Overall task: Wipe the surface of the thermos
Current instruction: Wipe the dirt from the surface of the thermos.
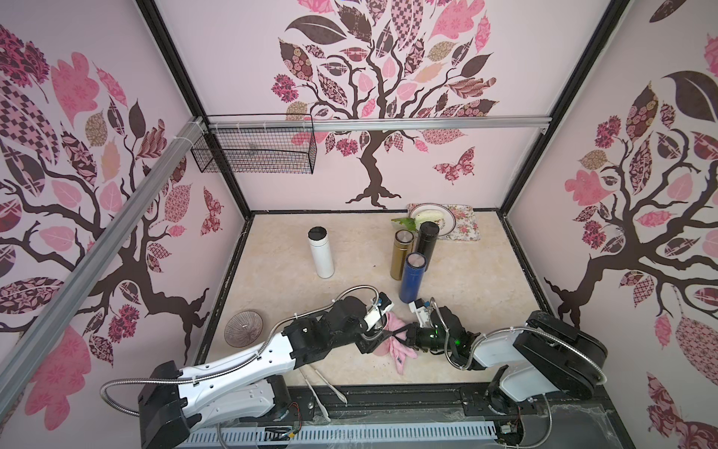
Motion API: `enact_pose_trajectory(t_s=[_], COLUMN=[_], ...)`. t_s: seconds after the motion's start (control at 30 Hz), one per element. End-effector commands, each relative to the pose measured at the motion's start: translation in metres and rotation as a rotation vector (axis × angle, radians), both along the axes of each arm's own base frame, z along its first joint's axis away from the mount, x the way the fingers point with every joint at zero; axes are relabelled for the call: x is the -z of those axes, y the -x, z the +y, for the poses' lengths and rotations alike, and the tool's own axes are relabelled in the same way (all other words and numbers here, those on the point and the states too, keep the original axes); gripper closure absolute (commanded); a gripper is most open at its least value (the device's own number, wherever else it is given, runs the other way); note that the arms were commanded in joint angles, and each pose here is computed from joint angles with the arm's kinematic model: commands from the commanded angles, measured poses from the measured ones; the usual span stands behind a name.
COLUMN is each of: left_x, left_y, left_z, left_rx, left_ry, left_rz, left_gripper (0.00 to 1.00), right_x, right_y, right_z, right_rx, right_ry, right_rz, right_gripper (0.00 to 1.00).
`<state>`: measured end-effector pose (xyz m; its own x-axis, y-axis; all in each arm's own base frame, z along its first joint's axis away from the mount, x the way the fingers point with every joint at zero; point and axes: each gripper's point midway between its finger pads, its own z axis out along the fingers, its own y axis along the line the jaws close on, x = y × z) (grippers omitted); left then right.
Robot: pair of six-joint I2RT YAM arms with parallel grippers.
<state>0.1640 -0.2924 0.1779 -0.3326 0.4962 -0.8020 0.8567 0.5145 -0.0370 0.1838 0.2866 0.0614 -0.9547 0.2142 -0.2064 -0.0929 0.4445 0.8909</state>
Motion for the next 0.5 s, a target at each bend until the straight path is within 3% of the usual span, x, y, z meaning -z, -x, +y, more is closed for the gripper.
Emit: enact_pose_trajectory(t_s=[0.0, 0.07, 0.17, 0.3, 0.47], left_x=[0.002, 0.001, -0.003, -0.007, -0.013], left_y=[-0.005, -0.012, -0.027, -0.044, -0.048], left_z=[-0.005, -0.001, 0.005, 0.012, 0.007], left_rx=[-0.018, -0.078, -0.196, -0.342, -0.364], left_ry=[0.046, 0.056, 0.077, 0.124, 0.174], left_rz=[-0.022, -0.027, -0.029, -0.029, -0.017], left_gripper=[1.00, 1.00, 1.00, 1.00, 1.00], right_x=[-0.101, -0.120, -0.111, -0.053, 0.008], right_y=[0.004, 0.004, 0.009, 0.028, 0.052], right_z=[0.039, 0.040, 0.040, 0.030, 0.010], right_rx=[-0.137, -0.137, -0.138, -0.124, -0.099], right_ry=[-0.252, -0.283, -0.235, -0.059, 0.129], right_rz=[-0.203, -0.243, -0.246, -0.170, -0.087], right_gripper=[1.00, 1.00, 1.00, 1.00, 1.00])
